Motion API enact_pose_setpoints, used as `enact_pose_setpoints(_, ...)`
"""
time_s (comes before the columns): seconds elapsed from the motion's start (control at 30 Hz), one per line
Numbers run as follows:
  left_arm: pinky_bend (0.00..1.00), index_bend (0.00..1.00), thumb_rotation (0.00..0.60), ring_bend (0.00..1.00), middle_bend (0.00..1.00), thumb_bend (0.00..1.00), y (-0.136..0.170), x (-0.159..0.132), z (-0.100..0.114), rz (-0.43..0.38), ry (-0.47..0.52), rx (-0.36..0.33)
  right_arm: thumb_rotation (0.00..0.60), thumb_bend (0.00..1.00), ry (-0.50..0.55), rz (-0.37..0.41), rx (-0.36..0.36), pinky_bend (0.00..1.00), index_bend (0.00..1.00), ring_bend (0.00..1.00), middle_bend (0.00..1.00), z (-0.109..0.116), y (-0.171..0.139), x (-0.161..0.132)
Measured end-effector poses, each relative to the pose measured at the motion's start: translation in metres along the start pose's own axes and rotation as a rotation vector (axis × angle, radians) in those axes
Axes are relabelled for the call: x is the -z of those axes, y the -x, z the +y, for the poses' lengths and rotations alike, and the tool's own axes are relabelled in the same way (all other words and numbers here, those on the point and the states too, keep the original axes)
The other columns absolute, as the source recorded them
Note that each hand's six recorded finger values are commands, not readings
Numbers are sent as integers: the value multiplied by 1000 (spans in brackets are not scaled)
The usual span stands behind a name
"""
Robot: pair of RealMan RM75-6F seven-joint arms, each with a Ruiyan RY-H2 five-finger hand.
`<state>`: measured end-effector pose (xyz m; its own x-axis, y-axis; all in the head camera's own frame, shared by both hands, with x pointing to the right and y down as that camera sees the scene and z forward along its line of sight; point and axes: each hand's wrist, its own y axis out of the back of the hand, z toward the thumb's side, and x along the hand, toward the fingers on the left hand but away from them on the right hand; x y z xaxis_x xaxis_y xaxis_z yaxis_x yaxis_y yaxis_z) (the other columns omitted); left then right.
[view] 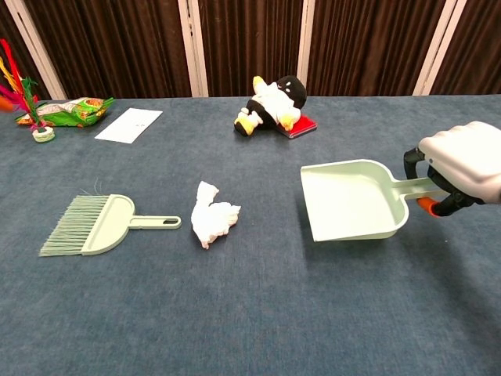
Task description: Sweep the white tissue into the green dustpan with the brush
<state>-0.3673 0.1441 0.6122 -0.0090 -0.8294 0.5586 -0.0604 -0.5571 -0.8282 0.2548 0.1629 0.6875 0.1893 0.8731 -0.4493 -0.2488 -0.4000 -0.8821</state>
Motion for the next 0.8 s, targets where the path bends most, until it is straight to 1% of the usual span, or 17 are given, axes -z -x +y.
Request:
enact_pose_setpoints(0.07,168,0,600,152,201,0,-1,-2,-2,-2,-8,18,600,550,0,1,1,742,772,859,866,0,0,0)
enact_pose_setpoints(0.1,169,0,600,152,208,0,-2,-3,-3,-1,-12,23,600,549,-3,3,2,742,772,859,866,1,0,-1)
enact_pose_setpoints(0.13,173,0,600,157,225,0,-3,-3,-4,2,-17,31,600,549,-6,5,3,742,772,859,866,1,0,-1)
enact_pose_setpoints(0.17,187,0,600,170,263,0,-3,-3,-5,5,-20,37,600,549,-10,6,4,742,772,859,866,1,1,-1)
enact_pose_setpoints(0.23,225,1,600,219,384,0,-6,-4,-8,13,-21,46,600,549,-18,8,6,742,772,859,866,1,1,-2)
enact_pose_setpoints(0.3,282,30,600,323,594,24,-9,-7,-9,17,-28,47,600,550,-22,7,4,742,772,859,866,1,1,-2)
enact_pose_setpoints(0.33,301,48,600,365,672,39,-12,-9,-9,17,-35,44,600,549,-22,6,2,742,772,859,866,1,1,-2)
enact_pose_setpoints(0.37,335,80,600,437,794,73,-14,-11,-9,18,-40,40,600,550,-22,5,1,742,772,859,866,0,1,-3)
enact_pose_setpoints(0.43,385,133,600,530,920,119,-20,-17,-10,17,-51,29,600,549,-22,3,-1,742,772,859,866,0,2,-3)
enact_pose_setpoints(0.47,416,183,600,575,961,140,-23,-20,-11,16,-56,23,600,549,-24,3,-1,742,772,859,866,0,2,-3)
enact_pose_setpoints(0.53,474,279,600,638,996,154,-30,-27,-12,13,-67,10,600,550,-25,2,-2,742,772,859,866,-1,2,-3)
enact_pose_setpoints(0.6,541,357,600,697,1000,174,-36,-34,-15,11,-75,5,600,550,-28,1,-2,742,772,859,866,-1,3,-2)
enact_pose_setpoints(0.7,621,431,600,760,1000,229,-45,-44,-20,18,-65,18,600,550,-30,-2,-3,742,772,859,866,-1,4,-1)
enact_pose_setpoints(0.8,681,473,600,800,1000,277,-51,-55,-27,21,-52,52,600,550,-34,-4,-5,742,772,859,866,-2,5,1)
